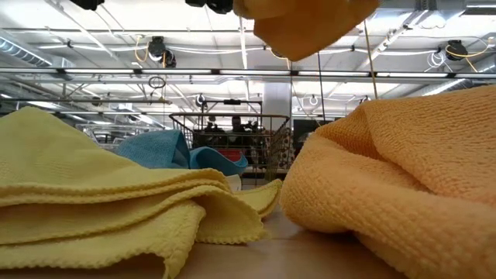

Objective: Sort microfiber towel by color & place in baskets
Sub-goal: Put the top orange microfiber cloth into the left transparent bin

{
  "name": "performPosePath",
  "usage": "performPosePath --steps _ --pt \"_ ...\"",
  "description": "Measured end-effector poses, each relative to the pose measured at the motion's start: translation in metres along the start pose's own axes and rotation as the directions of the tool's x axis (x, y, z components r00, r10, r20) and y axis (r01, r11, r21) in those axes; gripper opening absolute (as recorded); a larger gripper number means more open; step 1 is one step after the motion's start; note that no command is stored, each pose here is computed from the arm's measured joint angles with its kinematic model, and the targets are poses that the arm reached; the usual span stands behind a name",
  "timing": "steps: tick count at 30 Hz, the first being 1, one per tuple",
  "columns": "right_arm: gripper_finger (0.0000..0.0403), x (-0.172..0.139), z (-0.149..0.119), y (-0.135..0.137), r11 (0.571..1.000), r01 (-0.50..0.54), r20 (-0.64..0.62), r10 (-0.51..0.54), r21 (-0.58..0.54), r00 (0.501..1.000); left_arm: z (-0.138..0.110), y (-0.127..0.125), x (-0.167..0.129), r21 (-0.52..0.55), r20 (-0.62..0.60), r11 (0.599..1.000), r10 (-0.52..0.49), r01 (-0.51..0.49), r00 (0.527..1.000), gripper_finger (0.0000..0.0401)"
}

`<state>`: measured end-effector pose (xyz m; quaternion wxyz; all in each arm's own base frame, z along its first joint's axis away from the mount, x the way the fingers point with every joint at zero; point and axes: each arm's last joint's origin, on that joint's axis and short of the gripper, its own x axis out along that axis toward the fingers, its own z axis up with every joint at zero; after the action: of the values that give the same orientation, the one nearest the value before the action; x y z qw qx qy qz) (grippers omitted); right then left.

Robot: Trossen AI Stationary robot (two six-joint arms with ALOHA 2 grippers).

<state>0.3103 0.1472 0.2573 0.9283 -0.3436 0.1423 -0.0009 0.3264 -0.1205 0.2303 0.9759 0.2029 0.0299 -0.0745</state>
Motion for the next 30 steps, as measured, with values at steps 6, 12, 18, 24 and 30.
performPosePath --steps 6,12,18,24,30 --pt "0.0083 0.001 0.002 -0.002 0.997 0.015 0.019 -0.016 0.076 1.000 -0.002 0.000 0.000 0.013 -0.021 1.000 -0.006 0.006 1.000 0.0299" --pt "0.0124 0.001 0.002 -0.002 0.991 0.016 0.020 -0.019 0.136 1.000 -0.003 0.001 0.000 0.034 -0.027 0.999 0.001 0.000 1.000 0.0260" --pt "0.0134 0.000 0.001 -0.002 0.987 0.048 -0.005 -0.048 0.151 0.999 -0.004 0.002 0.000 0.070 -0.041 0.997 0.022 -0.019 0.999 0.0172" --pt "0.0128 -0.008 0.002 0.005 0.962 0.179 -0.095 -0.163 0.207 0.982 -0.006 0.003 0.001 0.113 -0.069 0.992 0.057 -0.048 0.996 0.0119" --pt "0.0158 -0.017 0.008 0.013 0.935 0.178 -0.104 -0.153 0.307 0.983 -0.006 0.002 0.001 0.128 -0.068 0.990 0.060 -0.051 0.996 0.0070"
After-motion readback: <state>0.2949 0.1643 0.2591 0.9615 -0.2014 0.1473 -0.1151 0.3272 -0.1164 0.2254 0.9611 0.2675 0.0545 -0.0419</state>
